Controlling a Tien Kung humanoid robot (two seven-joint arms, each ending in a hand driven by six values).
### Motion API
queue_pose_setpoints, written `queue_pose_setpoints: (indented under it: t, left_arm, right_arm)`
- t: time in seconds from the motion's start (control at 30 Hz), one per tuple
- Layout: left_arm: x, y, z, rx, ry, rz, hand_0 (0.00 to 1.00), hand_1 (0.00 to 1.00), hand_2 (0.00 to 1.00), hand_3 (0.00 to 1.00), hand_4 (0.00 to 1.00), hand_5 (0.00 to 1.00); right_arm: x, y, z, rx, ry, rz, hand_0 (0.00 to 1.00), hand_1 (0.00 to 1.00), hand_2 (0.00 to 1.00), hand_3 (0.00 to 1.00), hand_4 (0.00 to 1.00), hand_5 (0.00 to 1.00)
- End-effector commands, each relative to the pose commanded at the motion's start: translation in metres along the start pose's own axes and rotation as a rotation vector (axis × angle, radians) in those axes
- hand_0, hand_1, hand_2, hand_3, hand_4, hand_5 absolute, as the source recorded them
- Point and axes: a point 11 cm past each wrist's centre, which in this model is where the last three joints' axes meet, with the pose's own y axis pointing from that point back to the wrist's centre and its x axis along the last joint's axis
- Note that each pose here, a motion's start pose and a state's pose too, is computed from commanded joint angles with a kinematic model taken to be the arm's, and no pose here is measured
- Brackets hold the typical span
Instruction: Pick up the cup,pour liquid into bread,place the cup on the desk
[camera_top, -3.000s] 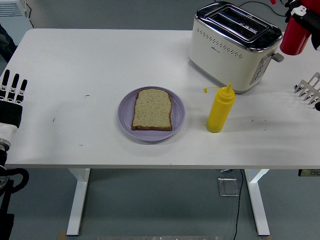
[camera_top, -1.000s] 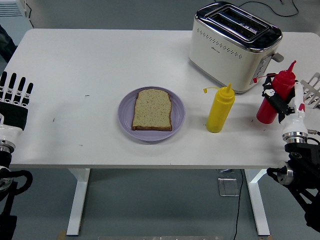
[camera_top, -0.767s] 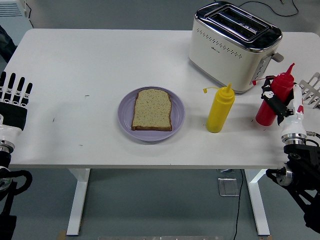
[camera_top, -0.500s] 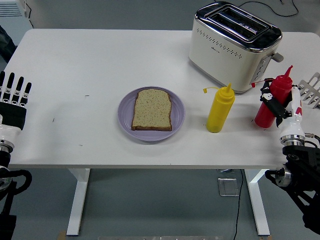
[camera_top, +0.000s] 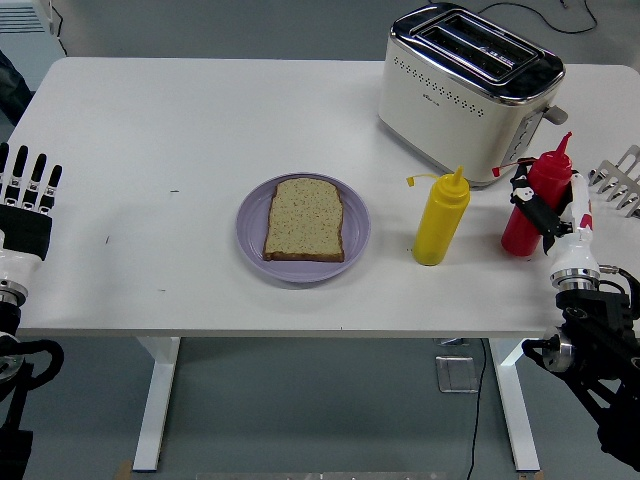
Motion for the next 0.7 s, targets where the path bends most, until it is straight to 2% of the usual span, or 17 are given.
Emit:
queue_pose_setpoints:
  t: [0.63,0.7]
  left_arm:
    - [-0.0002,-0.0002,0.0005,-0.003,0.001,0.000,0.800,0.802,0.843,0.750,0.534,0.998]
    - [-0.0003,-0.0003,0.0004,-0.003,0.001,0.000,0.799,0.803,0.843,0.750,0.534,0.998]
  right_arm:
    - [0.0064,0.0035,0.0062,-0.015,0.022,0.007,0.276,0.259,0.340,0.421,0.338,0.160]
    - [0.0062,0.0038,0.0063,-0.014,0.024,0.006,0.294,0.275,0.357,0.431,0.372,0.167]
